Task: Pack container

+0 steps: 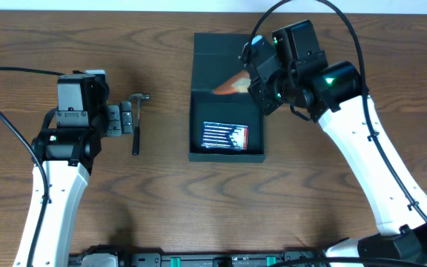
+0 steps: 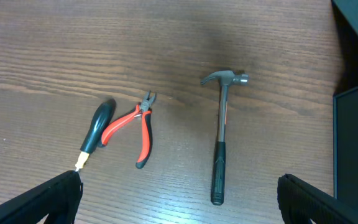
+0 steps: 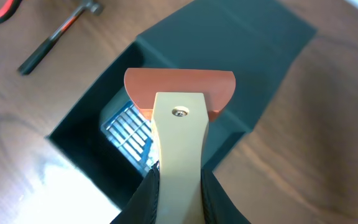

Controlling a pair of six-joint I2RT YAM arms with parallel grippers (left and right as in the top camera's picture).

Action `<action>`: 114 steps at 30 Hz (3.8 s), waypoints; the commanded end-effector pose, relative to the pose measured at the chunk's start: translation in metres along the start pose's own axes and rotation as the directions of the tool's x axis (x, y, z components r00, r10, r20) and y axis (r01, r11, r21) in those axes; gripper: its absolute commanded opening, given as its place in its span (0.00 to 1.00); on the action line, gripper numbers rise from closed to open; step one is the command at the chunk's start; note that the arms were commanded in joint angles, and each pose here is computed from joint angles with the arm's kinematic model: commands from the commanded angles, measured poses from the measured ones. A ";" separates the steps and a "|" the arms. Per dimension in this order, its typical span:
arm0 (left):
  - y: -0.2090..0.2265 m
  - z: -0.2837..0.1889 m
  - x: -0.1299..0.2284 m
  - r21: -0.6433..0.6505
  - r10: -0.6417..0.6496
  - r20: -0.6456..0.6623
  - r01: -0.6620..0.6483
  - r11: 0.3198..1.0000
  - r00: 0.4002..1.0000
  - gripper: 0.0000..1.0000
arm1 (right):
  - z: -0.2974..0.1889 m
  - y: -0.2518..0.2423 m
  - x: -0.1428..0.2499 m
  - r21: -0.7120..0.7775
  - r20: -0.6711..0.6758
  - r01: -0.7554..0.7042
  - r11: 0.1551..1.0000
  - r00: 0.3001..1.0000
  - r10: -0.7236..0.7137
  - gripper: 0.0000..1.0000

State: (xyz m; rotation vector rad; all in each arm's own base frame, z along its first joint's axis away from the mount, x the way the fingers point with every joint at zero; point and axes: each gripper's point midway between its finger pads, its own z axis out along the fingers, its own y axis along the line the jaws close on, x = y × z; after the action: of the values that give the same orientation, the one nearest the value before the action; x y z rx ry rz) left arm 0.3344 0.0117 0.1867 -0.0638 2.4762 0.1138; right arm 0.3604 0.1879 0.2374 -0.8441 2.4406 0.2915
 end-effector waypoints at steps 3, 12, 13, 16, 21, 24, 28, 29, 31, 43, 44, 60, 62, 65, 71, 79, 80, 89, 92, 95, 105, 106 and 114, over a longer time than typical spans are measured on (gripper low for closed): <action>0.004 -0.008 -0.009 -0.014 0.007 0.029 -0.006 1.000 1.000 0.98 | 0.022 0.021 0.024 -0.121 -0.108 0.025 0.992 0.993 -0.038 0.01; 0.004 -0.008 -0.009 -0.014 0.007 0.029 -0.006 1.000 1.000 0.98 | 0.055 0.055 0.040 -0.262 -0.185 0.128 0.956 0.966 -0.180 0.01; 0.004 -0.008 -0.009 -0.013 0.007 0.029 -0.007 1.000 1.000 0.98 | 0.061 0.055 0.042 -0.259 -0.194 0.134 0.956 0.963 -0.188 0.01; 0.004 -0.008 -0.009 -0.014 0.007 0.029 -0.006 1.000 1.000 0.98 | 0.079 0.045 0.047 -0.221 -0.235 0.138 0.965 0.953 -0.190 0.01; 0.004 -0.008 -0.009 -0.014 0.007 0.029 -0.006 1.000 1.000 0.98 | 0.103 0.033 0.055 -0.211 -0.275 0.123 0.970 0.944 -0.180 0.01; 0.004 -0.008 -0.009 -0.014 0.007 0.029 -0.006 1.000 1.000 0.98 | 0.111 0.032 0.054 -0.218 -0.265 0.151 0.964 0.942 -0.207 0.01; 0.004 -0.008 -0.009 -0.014 0.007 0.029 -0.006 1.000 1.000 0.98 | 0.115 0.032 0.044 -0.208 -0.225 0.173 0.963 0.949 -0.219 0.01; 0.004 -0.008 -0.009 -0.014 0.007 0.028 -0.007 1.000 1.000 0.98 | 0.116 0.031 0.042 -0.204 -0.216 0.176 0.963 0.951 -0.219 0.01; 0.004 -0.008 -0.009 -0.014 0.007 0.029 -0.006 1.000 1.000 0.98 | 0.117 0.030 0.038 -0.199 -0.201 0.181 0.963 0.954 -0.221 0.01; 0.004 -0.008 -0.009 -0.014 0.007 0.029 -0.006 1.000 1.000 0.98 | 0.119 0.029 0.031 -0.190 -0.173 0.191 0.963 0.959 -0.224 0.20; 0.004 -0.008 -0.009 -0.013 0.007 0.029 -0.007 1.000 1.000 0.98 | 0.119 0.029 0.031 -0.190 -0.173 0.191 0.963 0.959 -0.224 0.25; 0.004 -0.008 -0.009 -0.013 0.007 0.029 -0.007 1.000 1.000 0.98 | 0.116 0.030 0.039 -0.197 -0.205 0.182 0.963 0.953 -0.222 0.73; 0.004 -0.008 -0.009 -0.014 0.007 0.029 -0.006 1.000 1.000 0.98 | 0.115 0.031 0.040 -0.199 -0.211 0.180 0.963 0.952 -0.221 0.69; 0.004 -0.008 -0.009 -0.014 0.007 0.029 -0.006 1.000 1.000 0.98 | 0.110 0.033 0.044 -0.207 -0.230 0.174 0.963 0.948 -0.221 0.68; 0.004 -0.008 -0.009 -0.014 0.007 0.029 -0.006 1.000 1.000 0.98 | 0.092 0.030 0.031 -0.177 -0.190 0.148 0.973 0.965 -0.181 0.66; -0.004 -0.008 -0.009 0.033 -0.016 0.025 0.015 0.999 1.000 0.98 | 0.038 -0.053 -0.018 -0.011 0.003 -0.305 0.952 0.952 0.305 0.79; -0.009 -0.008 -0.006 0.065 -0.032 0.011 0.031 0.997 0.999 0.98 | 0.029 -0.071 -0.019 0.006 0.030 -0.363 0.932 0.931 0.363 0.80; -0.018 0.013 0.038 0.079 -0.099 -0.212 0.118 0.990 0.972 0.98 | -0.014 -0.205 0.050 0.159 0.109 -0.687 0.709 0.726 0.679 0.90; -0.016 0.030 0.061 0.041 -0.084 -0.334 0.104 0.994 0.939 0.98 | -0.021 -0.229 0.073 0.189 0.113 -0.734 0.653 0.676 0.728 0.92; -0.017 0.043 0.062 0.033 -0.077 -0.396 0.099 0.995 0.915 0.98 | -0.024 -0.243 0.088 0.205 0.117 -0.760 0.617 0.645 0.755 0.95; -0.023 0.088 0.014 0.103 0.110 -0.439 -0.071 0.992 0.892 0.99 | -0.025 -0.250 0.094 0.211 0.121 -0.770 0.602 0.632 0.766 0.96; -0.024 0.094 0.013 0.112 0.130 -0.439 -0.090 0.990 0.889 0.99 | -0.025 -0.250 0.095 0.212 0.119 -0.768 0.604 0.634 0.764 0.96; -0.030 0.141 0.010 0.103 0.152 -0.412 -0.120 0.987 0.898 0.99 | -0.024 -0.247 0.097 0.213 0.105 -0.770 0.602 0.630 0.769 0.96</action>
State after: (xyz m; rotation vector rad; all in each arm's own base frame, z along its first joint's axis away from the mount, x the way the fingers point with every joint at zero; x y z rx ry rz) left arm 0.4072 -0.0042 0.0715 0.0876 2.9260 0.0466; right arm 0.4410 -0.0634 0.2011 0.3691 2.6206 0.2709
